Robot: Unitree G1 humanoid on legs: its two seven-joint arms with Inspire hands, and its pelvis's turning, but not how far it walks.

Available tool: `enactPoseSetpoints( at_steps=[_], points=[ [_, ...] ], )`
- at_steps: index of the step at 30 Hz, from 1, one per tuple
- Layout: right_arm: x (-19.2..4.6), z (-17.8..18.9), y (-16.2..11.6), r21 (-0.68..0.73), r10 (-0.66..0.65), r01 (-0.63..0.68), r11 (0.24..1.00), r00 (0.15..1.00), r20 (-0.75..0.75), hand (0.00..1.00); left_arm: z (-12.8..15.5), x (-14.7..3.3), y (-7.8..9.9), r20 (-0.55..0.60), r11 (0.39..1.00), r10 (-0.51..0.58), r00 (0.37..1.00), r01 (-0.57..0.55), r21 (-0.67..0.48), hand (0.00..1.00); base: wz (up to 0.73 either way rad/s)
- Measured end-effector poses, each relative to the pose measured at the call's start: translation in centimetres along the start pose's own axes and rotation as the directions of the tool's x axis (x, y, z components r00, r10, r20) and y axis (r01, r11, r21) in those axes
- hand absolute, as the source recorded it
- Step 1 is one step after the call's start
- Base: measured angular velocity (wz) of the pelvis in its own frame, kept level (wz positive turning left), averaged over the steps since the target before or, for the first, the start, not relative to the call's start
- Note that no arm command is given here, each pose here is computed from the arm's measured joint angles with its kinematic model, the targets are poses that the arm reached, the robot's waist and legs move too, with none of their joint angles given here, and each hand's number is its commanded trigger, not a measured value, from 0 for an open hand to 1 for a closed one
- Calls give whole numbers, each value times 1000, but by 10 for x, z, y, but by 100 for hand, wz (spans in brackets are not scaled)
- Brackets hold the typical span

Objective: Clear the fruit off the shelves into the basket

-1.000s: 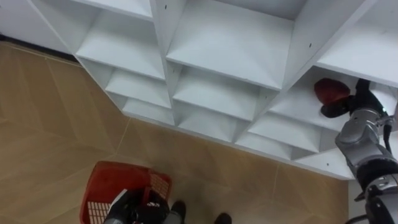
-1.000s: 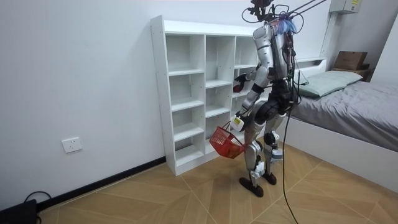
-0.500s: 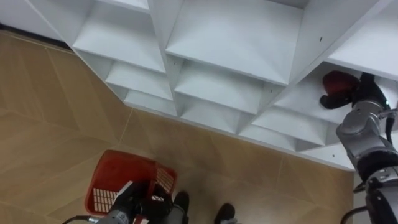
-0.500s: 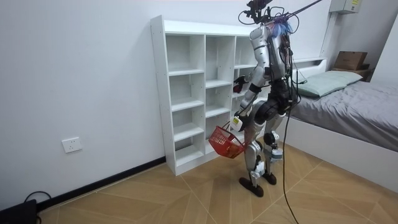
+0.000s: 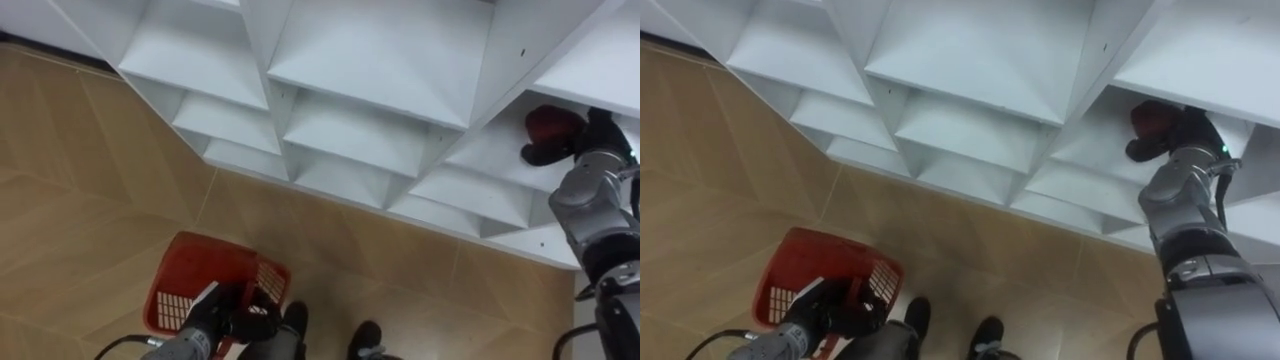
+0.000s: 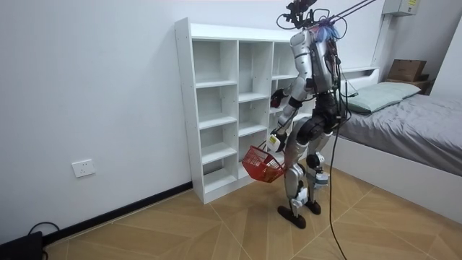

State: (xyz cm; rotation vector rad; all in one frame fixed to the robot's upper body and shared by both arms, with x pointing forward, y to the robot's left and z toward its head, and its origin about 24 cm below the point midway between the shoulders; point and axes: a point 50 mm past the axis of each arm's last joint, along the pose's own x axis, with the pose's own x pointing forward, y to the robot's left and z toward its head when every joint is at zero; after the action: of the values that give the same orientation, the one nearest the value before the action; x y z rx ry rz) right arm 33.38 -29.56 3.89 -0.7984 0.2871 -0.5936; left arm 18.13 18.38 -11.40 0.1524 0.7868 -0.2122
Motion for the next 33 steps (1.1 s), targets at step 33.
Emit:
enactPoseSetpoints(
  at_steps=[33],
  points=[
    [5,6,-8,15,-43,43,999,999,7,100,13,5,0,32,1000,-8,999,7,9,100,0]
  ],
)
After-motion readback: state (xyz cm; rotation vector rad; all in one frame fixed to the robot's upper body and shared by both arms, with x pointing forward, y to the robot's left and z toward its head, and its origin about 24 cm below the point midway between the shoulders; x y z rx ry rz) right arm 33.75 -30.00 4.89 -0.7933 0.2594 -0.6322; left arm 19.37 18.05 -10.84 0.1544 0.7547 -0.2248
